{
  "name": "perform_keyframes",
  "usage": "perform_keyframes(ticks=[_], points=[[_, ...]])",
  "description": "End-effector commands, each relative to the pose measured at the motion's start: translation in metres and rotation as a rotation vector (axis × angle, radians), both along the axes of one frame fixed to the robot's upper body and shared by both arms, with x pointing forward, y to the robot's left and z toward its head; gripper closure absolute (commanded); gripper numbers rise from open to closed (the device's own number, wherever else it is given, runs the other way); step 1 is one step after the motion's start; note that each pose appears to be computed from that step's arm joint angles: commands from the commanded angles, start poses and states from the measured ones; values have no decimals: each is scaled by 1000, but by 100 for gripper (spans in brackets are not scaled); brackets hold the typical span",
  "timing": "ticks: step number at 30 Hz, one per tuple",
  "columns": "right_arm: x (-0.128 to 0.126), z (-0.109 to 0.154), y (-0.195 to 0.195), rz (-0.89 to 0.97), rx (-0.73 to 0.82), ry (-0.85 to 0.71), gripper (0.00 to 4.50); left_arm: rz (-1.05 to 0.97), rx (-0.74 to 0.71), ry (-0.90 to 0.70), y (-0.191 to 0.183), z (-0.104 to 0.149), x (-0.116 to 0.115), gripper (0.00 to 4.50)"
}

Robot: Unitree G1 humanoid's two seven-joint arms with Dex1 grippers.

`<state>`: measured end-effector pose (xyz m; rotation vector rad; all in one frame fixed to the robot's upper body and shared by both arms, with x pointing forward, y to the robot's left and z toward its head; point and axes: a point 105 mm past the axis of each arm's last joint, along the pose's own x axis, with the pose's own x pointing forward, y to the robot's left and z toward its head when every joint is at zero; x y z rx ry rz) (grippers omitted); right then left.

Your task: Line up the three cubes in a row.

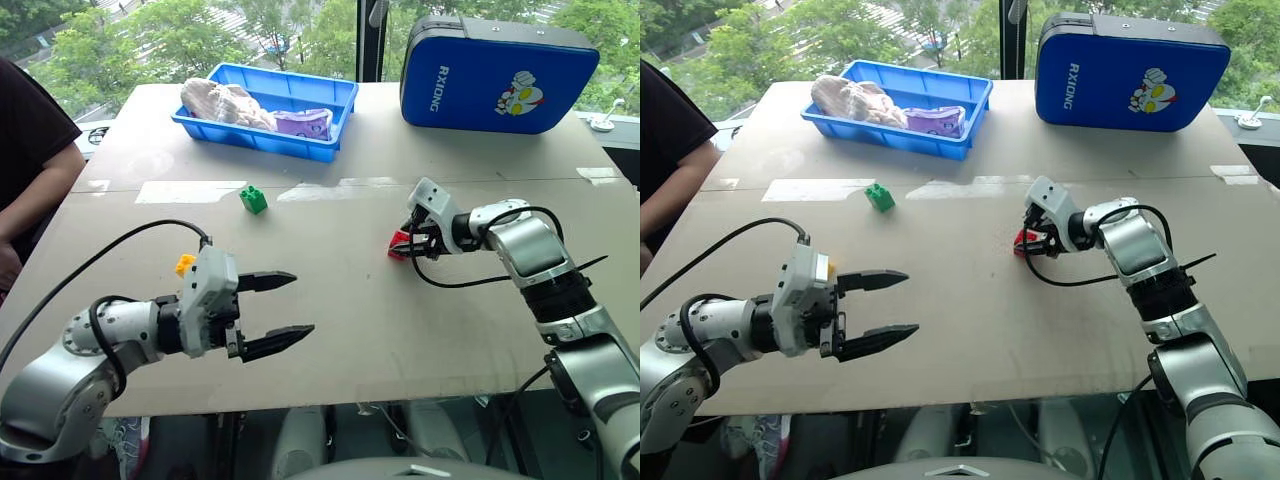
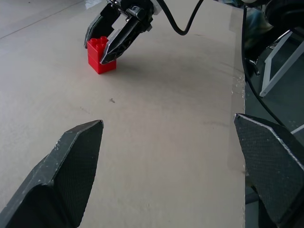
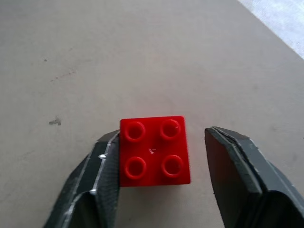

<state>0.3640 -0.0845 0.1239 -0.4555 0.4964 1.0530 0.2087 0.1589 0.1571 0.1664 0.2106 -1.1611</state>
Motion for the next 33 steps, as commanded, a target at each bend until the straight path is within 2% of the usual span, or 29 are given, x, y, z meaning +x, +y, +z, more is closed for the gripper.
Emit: perform_keyframes(ticks=[1, 11, 17, 28, 30, 32, 33], points=[[2, 11, 1, 69, -27, -54, 319, 3, -3, -53, 0, 8, -3, 0], [-1, 15, 3, 350, -125, -113, 319, 21, -11, -54, 1, 7, -5, 0], [11, 15, 7, 429, -166, -146, 319, 25, -13, -52, 1, 8, -7, 0], [12, 11, 9, 504, -181, -127, 319, 40, -10, -55, 1, 9, -11, 0], [12, 10, 9, 507, -176, -121, 217, 42, -11, -56, 0, 9, -10, 0], [14, 10, 8, 499, -175, -124, 140, 44, -12, -57, 0, 10, -10, 0], [14, 10, 8, 502, -176, -126, 140, 46, -12, -57, 0, 10, -10, 0]])
